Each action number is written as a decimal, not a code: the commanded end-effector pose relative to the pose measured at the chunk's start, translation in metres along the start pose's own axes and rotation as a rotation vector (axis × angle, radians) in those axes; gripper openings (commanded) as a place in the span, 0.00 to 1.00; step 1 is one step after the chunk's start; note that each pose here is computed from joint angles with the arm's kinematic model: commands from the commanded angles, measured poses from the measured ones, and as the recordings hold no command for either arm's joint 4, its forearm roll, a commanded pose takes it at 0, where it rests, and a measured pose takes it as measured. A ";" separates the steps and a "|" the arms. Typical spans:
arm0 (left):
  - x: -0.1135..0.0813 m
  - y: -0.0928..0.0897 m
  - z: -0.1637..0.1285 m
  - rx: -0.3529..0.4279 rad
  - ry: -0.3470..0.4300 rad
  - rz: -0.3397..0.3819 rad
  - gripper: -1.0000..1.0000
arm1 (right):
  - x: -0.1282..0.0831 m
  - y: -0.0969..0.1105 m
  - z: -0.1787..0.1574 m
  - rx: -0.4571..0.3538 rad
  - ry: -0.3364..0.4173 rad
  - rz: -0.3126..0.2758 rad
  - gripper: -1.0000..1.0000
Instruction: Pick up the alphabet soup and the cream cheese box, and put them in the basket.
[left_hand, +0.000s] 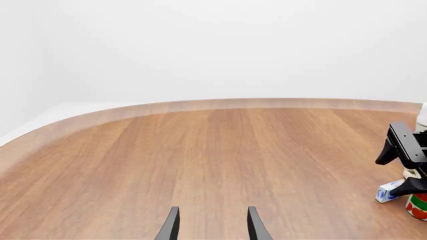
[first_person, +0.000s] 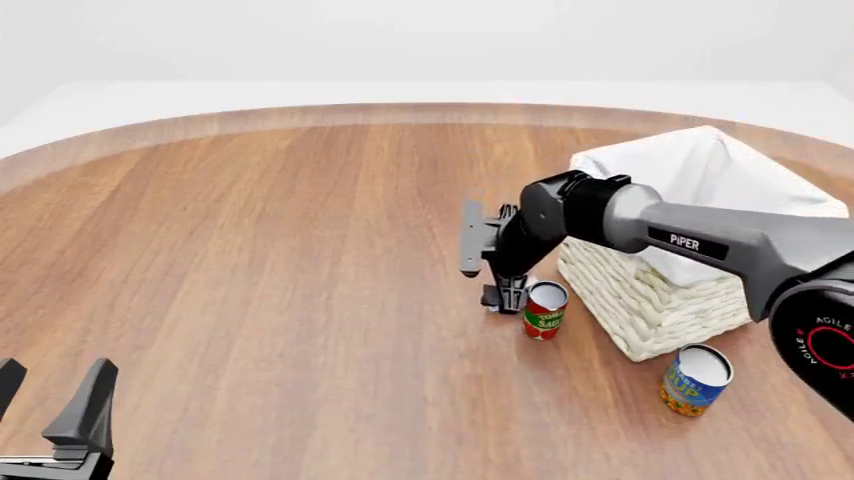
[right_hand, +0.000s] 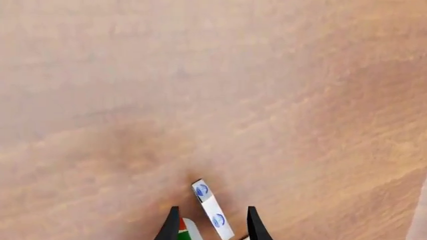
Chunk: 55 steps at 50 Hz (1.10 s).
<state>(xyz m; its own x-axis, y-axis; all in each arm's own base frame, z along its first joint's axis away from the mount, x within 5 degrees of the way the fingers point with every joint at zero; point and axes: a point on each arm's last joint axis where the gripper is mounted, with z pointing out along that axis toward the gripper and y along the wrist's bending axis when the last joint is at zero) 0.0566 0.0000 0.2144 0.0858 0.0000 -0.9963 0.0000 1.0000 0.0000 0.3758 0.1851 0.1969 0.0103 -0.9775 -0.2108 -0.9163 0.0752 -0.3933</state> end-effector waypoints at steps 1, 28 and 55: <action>0.000 0.000 0.000 0.000 0.000 0.000 1.00 | 0.001 -0.001 0.008 -0.007 0.005 0.006 1.00; 0.000 0.000 0.000 0.000 0.000 0.000 1.00 | 0.002 0.003 0.023 -0.023 0.013 0.035 1.00; 0.000 0.000 0.000 0.000 0.000 0.000 1.00 | 0.011 0.010 0.043 -0.046 0.032 0.077 1.00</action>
<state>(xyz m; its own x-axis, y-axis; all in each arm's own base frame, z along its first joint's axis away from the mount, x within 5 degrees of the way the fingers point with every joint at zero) 0.0566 0.0000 0.2144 0.0858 0.0000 -0.9963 0.0000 1.0000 0.0000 0.3829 0.1860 0.1599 -0.0545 -0.9760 -0.2110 -0.9295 0.1268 -0.3463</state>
